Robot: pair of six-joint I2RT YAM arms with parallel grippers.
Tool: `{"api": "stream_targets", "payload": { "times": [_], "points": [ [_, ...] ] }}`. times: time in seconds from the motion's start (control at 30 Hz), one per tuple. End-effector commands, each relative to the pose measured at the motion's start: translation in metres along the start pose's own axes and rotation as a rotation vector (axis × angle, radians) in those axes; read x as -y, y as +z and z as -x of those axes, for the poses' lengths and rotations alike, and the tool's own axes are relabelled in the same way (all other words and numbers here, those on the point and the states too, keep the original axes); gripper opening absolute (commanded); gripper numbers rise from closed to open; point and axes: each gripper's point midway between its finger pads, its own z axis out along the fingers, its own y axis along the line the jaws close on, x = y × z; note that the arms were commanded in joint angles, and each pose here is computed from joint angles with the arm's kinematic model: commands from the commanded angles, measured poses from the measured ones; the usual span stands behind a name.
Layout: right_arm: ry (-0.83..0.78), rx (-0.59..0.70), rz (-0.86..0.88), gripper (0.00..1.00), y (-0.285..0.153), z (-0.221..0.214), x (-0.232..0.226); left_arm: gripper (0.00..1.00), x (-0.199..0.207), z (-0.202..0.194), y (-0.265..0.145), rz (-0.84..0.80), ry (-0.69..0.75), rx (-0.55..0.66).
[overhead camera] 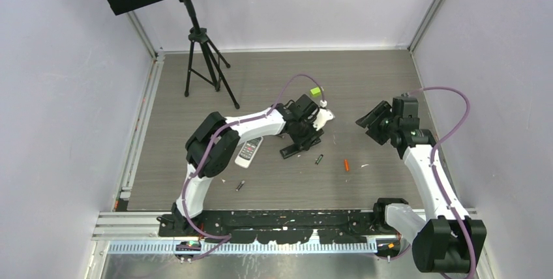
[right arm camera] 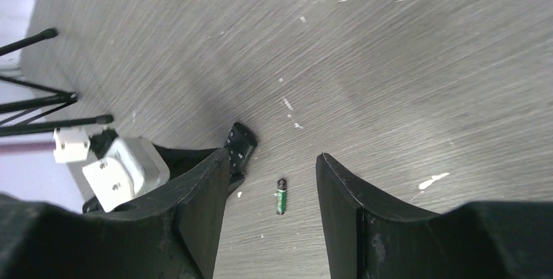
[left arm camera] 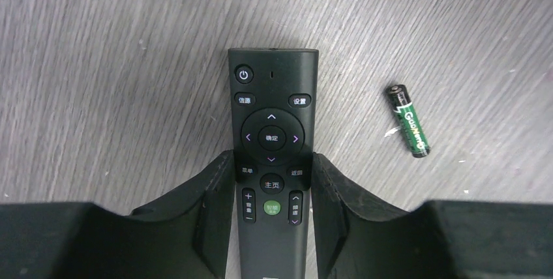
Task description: Load the batteries into the remote control
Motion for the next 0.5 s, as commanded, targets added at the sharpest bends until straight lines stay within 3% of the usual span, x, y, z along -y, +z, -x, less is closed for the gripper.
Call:
{"api": "stream_targets", "payload": {
  "times": [0.0, 0.1, 0.3, 0.47],
  "points": [
    [-0.085, -0.001, 0.249, 0.57, -0.019, -0.002, -0.043, 0.21, 0.001, 0.051, -0.044, -0.064, -0.163, 0.208],
    [-0.109, -0.019, 0.398, 0.62, -0.031, -0.009, -0.065, 0.20, -0.007, 0.060, -0.063, -0.119, -0.258, 0.272],
    [-0.132, 0.001, 0.691, 0.82, -0.062, -0.020, -0.104, 0.19, -0.037, 0.078, -0.116, -0.272, -0.501, 0.465],
    [-0.127, 0.003, 0.833, 0.93, -0.074, -0.035, -0.131, 0.19, -0.040, 0.103, -0.172, -0.450, -0.636, 0.640]
  ]
}}
